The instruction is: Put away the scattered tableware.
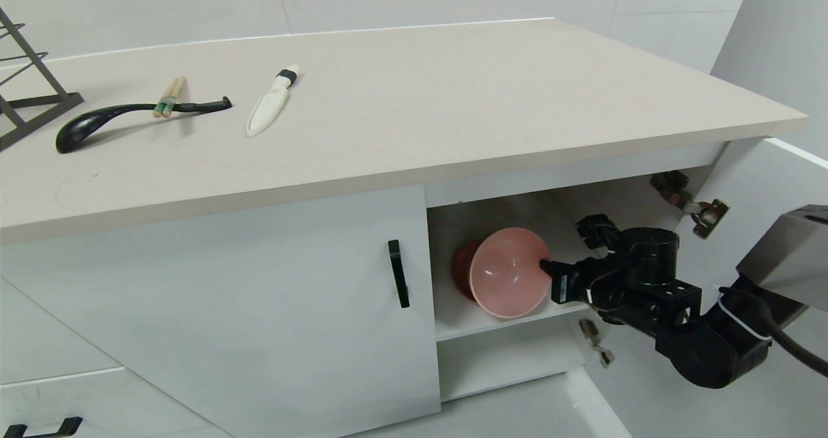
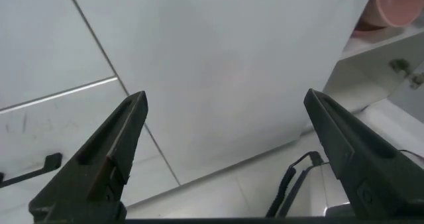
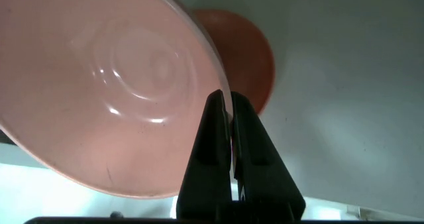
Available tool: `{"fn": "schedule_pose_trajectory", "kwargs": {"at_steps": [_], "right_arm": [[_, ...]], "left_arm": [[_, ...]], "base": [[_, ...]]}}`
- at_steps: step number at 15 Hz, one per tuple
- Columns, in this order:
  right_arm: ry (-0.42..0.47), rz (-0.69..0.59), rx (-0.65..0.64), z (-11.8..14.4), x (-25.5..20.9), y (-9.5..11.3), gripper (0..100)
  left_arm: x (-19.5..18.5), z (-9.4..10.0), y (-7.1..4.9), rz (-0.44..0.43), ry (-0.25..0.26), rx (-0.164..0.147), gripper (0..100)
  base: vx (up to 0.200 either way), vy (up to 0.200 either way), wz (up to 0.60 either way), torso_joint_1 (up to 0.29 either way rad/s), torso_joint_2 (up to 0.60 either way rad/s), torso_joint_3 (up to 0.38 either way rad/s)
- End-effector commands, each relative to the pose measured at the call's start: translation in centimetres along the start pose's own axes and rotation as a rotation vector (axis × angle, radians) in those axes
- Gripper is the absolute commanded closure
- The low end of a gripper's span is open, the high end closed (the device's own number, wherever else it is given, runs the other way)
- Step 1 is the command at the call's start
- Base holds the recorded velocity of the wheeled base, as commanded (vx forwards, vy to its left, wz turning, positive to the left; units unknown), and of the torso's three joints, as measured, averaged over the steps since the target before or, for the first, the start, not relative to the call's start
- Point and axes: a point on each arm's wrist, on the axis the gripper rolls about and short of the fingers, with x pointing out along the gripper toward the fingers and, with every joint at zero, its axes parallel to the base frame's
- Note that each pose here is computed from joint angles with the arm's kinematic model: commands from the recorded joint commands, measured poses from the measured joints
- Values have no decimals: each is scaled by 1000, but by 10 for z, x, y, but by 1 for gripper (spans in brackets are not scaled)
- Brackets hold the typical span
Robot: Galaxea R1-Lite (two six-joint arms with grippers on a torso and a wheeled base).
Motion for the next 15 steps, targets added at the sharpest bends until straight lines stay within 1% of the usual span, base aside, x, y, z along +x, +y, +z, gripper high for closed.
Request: {"fn": "schedule_pose_trajectory", "kwargs": {"at_steps": [1,2,3,4,5,6,7,8,10,11,12,14,15], "right_arm": [[-10,2,-7,4,2,1,100],[-6,2,-19,2,2,0,100],[-1,-2,-19,1,3,-1,100],[-2,-3,-19,0,4,-2,100],[-3,-15,-16,2,9,-7,100],[7,-31,-11,5,13,-13,100],[18,-41,-7,7,16,-16,100],[26,-47,-5,11,18,-18,100],[42,-48,-3,18,23,-18,100],[45,-49,-3,20,25,-18,100],[49,-49,-2,23,28,-18,100],[66,-49,-1,27,30,-18,100],[68,-49,-2,26,31,-18,100]], "left_arm": [[0,0,0,-11,-4,-25,0],[0,0,0,-11,-4,-22,0],[0,0,0,-11,-4,-11,0],[0,0,0,-11,-4,1,0],[0,-1,0,-11,4,22,0],[0,-1,0,-11,4,30,0],[0,-1,0,-13,4,45,0],[0,-1,0,-13,4,54,0],[0,-1,0,-7,4,59,0],[0,-1,0,-1,5,59,0],[0,-1,0,22,6,47,0],[0,0,0,36,7,22,0],[0,-1,-1,62,10,4,0]], "base": [[0,0,0,0,0,0],[0,0,0,0,0,0],[0,0,0,0,0,0],[0,0,0,0,0,0],[0,0,0,0,0,0],[0,0,0,0,0,0],[0,0,0,0,0,0],[0,0,0,0,0,0],[0,0,0,0,0,0],[0,0,0,0,0,0],[0,0,0,0,0,0],[0,0,0,0,0,0],[0,0,0,0,0,0]]}}
